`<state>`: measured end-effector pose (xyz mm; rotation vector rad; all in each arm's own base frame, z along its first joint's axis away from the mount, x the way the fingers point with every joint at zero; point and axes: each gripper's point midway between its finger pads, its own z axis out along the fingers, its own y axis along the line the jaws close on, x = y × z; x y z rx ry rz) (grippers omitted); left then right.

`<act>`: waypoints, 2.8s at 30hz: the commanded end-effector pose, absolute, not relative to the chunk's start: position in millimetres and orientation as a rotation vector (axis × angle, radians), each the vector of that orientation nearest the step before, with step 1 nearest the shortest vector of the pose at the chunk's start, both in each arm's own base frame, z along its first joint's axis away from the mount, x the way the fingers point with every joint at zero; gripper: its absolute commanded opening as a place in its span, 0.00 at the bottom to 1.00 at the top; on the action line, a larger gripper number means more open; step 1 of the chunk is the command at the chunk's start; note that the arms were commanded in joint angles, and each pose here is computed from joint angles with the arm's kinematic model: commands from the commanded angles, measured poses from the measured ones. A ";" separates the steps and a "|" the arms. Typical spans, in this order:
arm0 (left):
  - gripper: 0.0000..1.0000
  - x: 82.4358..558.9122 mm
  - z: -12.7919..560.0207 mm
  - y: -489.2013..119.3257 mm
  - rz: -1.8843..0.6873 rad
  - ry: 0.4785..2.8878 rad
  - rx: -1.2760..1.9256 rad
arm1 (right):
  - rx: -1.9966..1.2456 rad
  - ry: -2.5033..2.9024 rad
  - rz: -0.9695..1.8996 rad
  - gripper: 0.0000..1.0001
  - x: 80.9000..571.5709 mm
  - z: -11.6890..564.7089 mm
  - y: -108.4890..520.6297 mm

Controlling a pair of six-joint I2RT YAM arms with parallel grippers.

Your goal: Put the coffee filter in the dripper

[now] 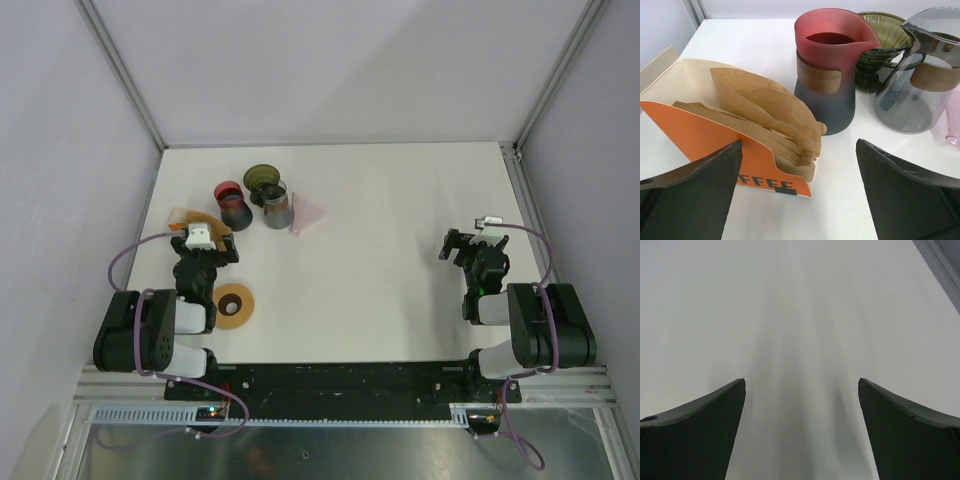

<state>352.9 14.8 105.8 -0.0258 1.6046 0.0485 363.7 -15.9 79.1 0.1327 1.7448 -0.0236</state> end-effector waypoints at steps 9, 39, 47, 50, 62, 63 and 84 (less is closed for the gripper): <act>1.00 359.9 125.8 14.9 0.041 1.540 -0.028 | 0.132 1.701 -0.040 0.99 372.6 92.4 -17.9; 0.81 425.1 252.1 -25.5 -0.124 2.038 0.489 | -0.127 1.750 0.477 0.99 353.8 196.1 81.8; 0.67 468.2 225.7 -3.2 0.037 2.158 0.483 | -0.122 1.793 0.459 0.99 357.6 181.2 80.2; 0.67 474.7 209.6 -0.1 0.044 2.199 0.512 | -0.117 1.802 0.441 0.99 358.0 178.6 77.6; 0.50 506.4 161.7 8.4 0.007 2.299 0.482 | -0.111 1.809 0.433 0.99 360.6 174.9 76.6; 0.47 507.1 159.4 7.8 0.001 2.303 0.483 | -0.109 1.811 0.430 0.99 360.2 174.6 76.0; 0.00 488.6 190.2 1.2 -0.032 2.255 0.450 | -0.100 1.819 0.425 0.99 359.3 173.4 75.0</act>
